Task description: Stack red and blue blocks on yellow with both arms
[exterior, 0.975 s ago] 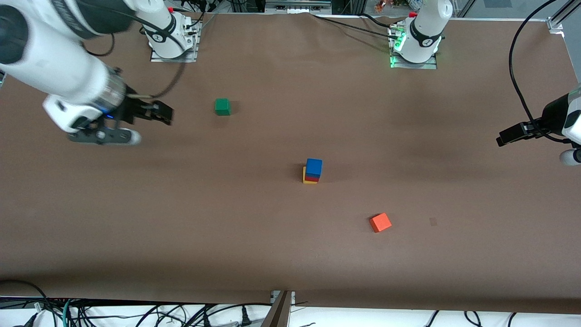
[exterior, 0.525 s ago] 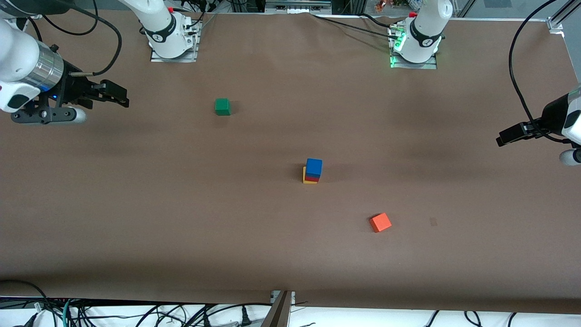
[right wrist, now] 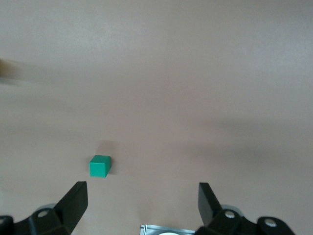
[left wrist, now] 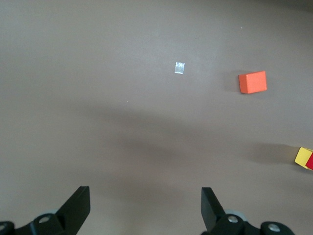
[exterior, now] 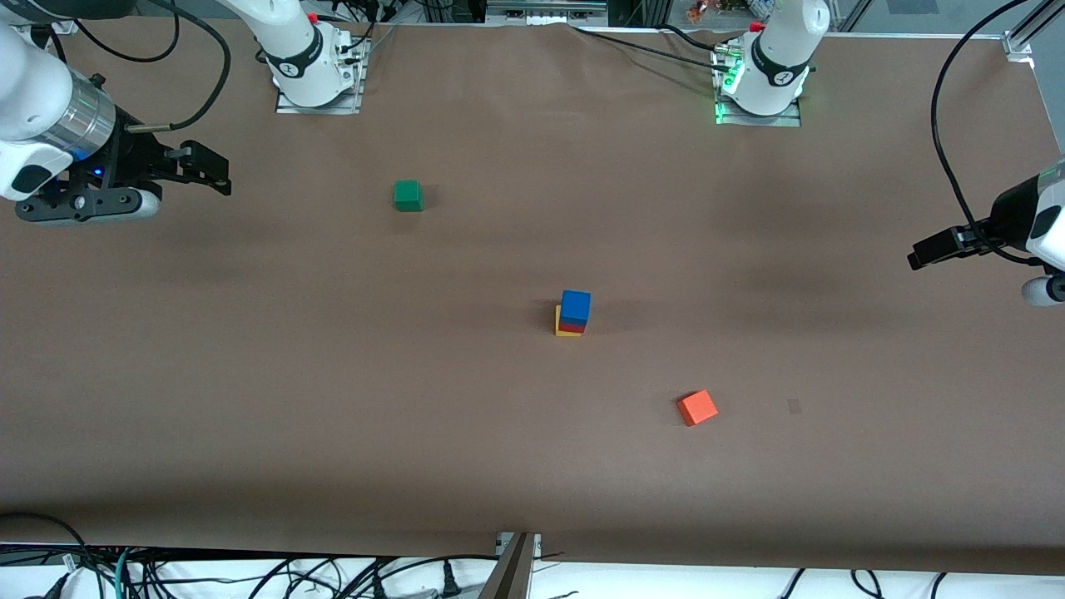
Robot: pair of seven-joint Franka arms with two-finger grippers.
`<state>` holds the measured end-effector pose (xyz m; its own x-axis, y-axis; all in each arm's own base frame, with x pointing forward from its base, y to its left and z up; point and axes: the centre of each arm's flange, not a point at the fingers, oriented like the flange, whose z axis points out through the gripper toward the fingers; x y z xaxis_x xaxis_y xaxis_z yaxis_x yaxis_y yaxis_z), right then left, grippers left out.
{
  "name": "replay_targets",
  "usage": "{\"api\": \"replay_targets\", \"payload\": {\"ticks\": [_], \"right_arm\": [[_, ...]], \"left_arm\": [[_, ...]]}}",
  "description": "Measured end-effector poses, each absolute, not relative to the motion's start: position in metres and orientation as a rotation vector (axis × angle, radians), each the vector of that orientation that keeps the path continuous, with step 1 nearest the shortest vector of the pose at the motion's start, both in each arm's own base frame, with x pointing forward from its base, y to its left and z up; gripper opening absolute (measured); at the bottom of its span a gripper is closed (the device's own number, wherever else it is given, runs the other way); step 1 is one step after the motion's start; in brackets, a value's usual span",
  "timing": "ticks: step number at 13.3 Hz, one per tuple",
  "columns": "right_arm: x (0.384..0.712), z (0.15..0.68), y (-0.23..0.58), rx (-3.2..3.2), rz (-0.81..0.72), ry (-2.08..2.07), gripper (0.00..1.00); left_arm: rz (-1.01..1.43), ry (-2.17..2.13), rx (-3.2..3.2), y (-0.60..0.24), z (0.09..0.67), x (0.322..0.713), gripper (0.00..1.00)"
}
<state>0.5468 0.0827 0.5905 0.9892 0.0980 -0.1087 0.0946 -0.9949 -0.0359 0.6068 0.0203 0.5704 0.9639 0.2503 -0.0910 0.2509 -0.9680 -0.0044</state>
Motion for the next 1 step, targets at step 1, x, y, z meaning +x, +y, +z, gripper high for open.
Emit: {"api": "replay_targets", "payload": {"ticks": [1], "right_arm": [[0.547, 0.5918, 0.0825, -3.102, 0.167, -0.153, 1.0]], "left_arm": [[-0.142, 0.396, 3.106, 0.0203, 0.5704, 0.6068, 1.0]]}}
